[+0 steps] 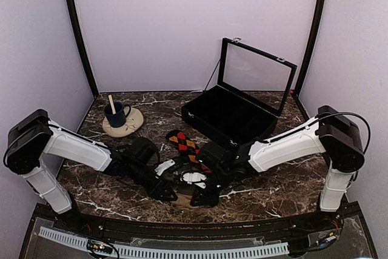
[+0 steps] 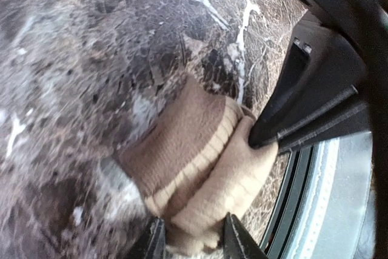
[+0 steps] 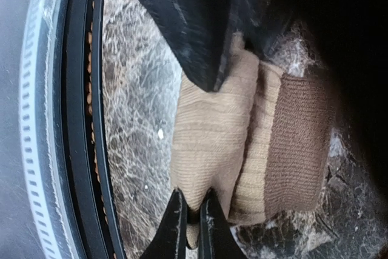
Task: Roll the socks
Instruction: Roll the sock at the corner of the board.
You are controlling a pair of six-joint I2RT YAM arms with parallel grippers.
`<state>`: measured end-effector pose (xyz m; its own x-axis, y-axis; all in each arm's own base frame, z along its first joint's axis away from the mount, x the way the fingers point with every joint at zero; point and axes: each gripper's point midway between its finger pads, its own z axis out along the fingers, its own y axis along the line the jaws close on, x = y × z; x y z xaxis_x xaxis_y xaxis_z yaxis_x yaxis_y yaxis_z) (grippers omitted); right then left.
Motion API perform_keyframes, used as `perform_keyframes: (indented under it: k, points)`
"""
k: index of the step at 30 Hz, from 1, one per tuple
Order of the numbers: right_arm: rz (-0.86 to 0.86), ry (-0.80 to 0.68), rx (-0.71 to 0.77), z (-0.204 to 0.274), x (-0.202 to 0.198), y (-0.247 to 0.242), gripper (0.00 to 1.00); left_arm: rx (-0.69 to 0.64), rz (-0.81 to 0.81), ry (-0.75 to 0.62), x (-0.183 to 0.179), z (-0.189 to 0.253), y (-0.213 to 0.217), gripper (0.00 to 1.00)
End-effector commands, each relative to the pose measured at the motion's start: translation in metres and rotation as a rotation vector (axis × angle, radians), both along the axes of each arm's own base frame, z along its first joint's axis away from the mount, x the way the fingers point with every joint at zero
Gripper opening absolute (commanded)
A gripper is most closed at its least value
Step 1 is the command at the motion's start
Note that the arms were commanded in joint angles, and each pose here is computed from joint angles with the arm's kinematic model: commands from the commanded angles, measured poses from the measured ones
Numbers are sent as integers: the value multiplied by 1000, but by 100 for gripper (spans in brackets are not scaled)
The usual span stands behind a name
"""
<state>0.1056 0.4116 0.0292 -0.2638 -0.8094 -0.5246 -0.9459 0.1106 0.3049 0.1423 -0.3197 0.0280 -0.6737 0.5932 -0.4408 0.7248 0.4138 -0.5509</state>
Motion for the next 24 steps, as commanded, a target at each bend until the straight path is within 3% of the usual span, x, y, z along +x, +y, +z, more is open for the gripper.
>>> perform_keyframes:
  k: [1, 13, 18, 24]
  points:
    - [-78, 112, -143, -33, 3, -27, 0, 3, 78, -89, 10, 7, 13, 34]
    - [-77, 382, -149, -37, -7, -30, 0, -142, 172, -337, 20, 41, 28, 35]
    - [-85, 501, -138, -36, -11, -30, 0, -186, 97, -494, 10, 57, 26, 36]
    - [-83, 635, -131, -34, -16, -27, 0, -141, -21, -572, -8, 52, 17, 37]
